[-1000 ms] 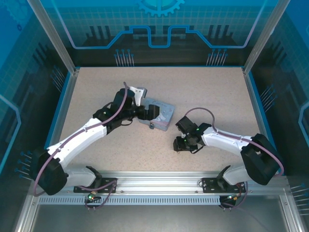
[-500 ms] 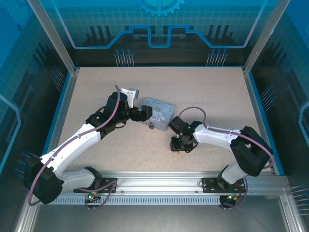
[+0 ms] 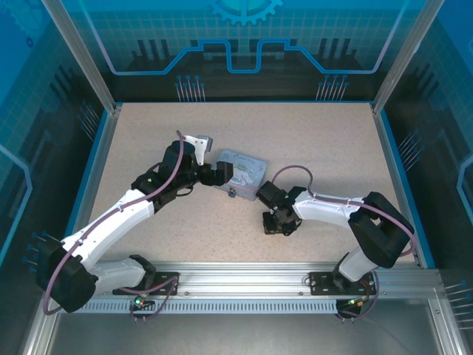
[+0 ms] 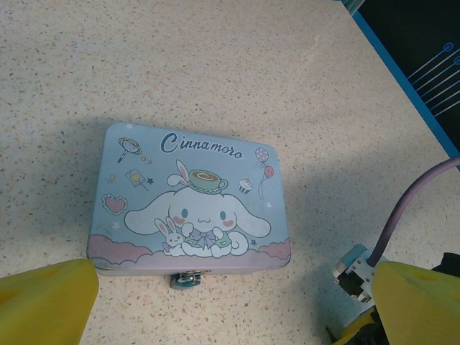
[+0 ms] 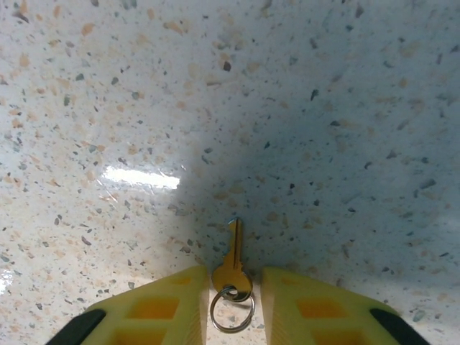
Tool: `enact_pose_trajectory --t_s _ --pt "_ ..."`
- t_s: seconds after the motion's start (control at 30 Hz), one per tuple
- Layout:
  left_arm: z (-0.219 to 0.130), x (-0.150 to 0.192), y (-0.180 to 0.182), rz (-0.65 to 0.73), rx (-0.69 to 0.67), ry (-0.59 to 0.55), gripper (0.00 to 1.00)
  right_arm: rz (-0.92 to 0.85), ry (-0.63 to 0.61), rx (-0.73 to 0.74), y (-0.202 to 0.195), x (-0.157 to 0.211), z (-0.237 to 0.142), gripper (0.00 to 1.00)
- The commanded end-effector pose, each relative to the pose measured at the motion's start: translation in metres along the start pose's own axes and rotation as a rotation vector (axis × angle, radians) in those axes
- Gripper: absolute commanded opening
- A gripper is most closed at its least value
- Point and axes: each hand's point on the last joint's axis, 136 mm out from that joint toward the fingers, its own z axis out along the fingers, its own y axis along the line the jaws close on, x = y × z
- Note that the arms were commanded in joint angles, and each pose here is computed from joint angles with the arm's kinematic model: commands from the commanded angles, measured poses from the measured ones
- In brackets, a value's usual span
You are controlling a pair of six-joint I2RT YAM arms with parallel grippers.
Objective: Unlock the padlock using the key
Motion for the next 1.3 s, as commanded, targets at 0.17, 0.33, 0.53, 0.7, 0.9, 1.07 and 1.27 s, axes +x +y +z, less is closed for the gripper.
enact_pose_trajectory --t_s 0.17,0.33,0.53,0.7,0.9,1.07,1.27 --pt "-0.003 -0.006 0.004 0.018 -0.024 -0.02 0.99 -0.012 0.021 0.016 0.0 0.009 0.003 0.09" --pt "-0.005 -0.007 0.005 0.021 -0.029 -0.025 0.99 -0.061 -0.068 -0.023 0.004 -0.005 -0.014 0.01" --pt "-0.016 -0.014 -0.004 0.023 0.016 -0.057 0.99 -0.211 -0.262 -0.306 0.033 -0.031 -0.055 0.0" --pt "-0.027 -0.014 -0.009 0.01 0.052 -0.078 0.99 -0.391 -0.496 -0.569 0.057 -0.042 -0.114 0.0" --pt "-0.028 -0.014 -0.025 -0.104 0.232 -0.034 0.99 -0.575 -0.713 -0.66 0.064 -0.04 -0.156 0.0" --pt "-0.037 -0.009 -0.07 -0.057 0.528 -0.01 0.91 -0.665 -0.767 -0.751 0.078 -0.034 -0.177 0.0" --pt "-0.04 0.01 -0.103 0.002 0.715 0.056 0.7 -0.755 -0.782 -0.828 0.093 -0.028 -0.2 0.0"
